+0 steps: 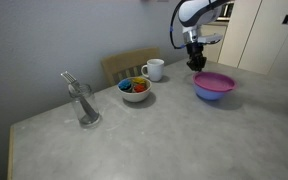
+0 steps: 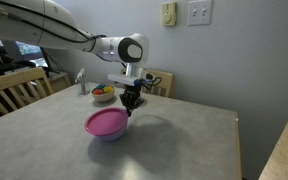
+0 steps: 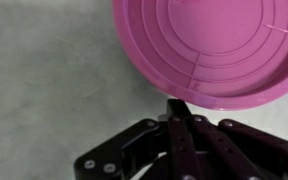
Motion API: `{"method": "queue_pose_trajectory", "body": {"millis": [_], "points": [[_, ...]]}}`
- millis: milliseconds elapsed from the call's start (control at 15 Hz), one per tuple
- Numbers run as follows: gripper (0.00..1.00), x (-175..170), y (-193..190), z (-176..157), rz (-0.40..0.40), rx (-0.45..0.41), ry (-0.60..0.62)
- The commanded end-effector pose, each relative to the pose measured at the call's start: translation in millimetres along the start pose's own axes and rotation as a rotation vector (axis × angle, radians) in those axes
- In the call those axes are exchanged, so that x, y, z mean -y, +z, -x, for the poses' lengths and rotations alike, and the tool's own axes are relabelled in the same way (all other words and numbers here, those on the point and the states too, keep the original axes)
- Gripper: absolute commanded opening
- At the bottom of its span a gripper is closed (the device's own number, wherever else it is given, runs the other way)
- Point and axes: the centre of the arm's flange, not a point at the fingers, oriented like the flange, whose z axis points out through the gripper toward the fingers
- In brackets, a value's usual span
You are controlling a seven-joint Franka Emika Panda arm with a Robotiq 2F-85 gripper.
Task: Put the pink plate on top of the blue bowl, push the blue bowl forwards
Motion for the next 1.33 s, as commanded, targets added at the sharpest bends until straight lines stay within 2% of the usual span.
{"method": "queue_pose_trajectory", "body": {"millis": [0,333,1267], "points": [[0.00,-9.1,-5.1,-16.4,-0.058,0.027,-0.022],[0.00,-7.0,3.6,-20.6,-0.082,0.064,-0.048],[0.00,27.8,45.3,-19.0,-0.132,0.181,-0.125]]}}
